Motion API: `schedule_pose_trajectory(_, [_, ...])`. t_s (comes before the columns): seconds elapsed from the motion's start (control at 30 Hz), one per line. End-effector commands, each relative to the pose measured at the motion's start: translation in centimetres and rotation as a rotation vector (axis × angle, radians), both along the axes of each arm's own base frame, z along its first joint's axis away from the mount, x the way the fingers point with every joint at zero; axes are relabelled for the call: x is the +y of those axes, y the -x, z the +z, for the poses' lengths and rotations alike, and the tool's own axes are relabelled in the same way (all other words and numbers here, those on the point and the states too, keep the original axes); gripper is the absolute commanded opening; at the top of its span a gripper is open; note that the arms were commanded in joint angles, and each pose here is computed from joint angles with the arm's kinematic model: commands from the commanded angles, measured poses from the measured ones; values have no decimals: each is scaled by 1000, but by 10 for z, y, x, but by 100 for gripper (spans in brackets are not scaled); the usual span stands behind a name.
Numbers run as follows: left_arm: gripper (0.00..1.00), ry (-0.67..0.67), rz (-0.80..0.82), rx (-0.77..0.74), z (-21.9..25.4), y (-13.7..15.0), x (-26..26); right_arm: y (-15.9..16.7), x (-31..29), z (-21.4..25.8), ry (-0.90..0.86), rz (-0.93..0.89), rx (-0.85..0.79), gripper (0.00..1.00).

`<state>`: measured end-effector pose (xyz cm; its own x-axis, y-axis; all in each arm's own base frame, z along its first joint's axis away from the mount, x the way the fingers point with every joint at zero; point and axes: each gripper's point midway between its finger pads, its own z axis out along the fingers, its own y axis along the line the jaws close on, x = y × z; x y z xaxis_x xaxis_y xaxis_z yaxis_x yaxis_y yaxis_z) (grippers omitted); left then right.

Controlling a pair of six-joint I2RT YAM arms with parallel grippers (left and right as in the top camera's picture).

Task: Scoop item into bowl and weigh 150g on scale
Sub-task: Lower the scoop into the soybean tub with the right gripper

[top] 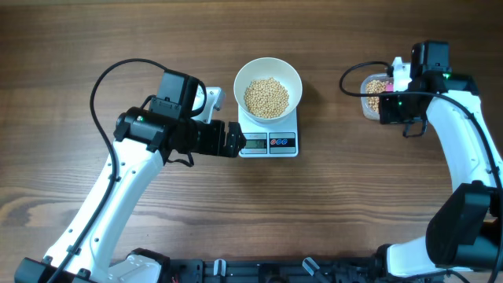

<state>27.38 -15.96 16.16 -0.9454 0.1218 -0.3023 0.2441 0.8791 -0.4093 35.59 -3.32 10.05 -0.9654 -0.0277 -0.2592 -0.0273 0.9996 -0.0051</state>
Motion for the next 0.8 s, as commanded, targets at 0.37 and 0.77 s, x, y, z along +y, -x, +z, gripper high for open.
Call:
schedule_pose_trajectory(0.37, [100, 13, -11, 9, -1, 2, -4, -5, 20, 6, -314, -37, -47, 4])
schedule_pose_trajectory(0.77, [100, 13, -11, 9, -1, 2, -4, -4, 3, 18, -474, -114, -91, 4])
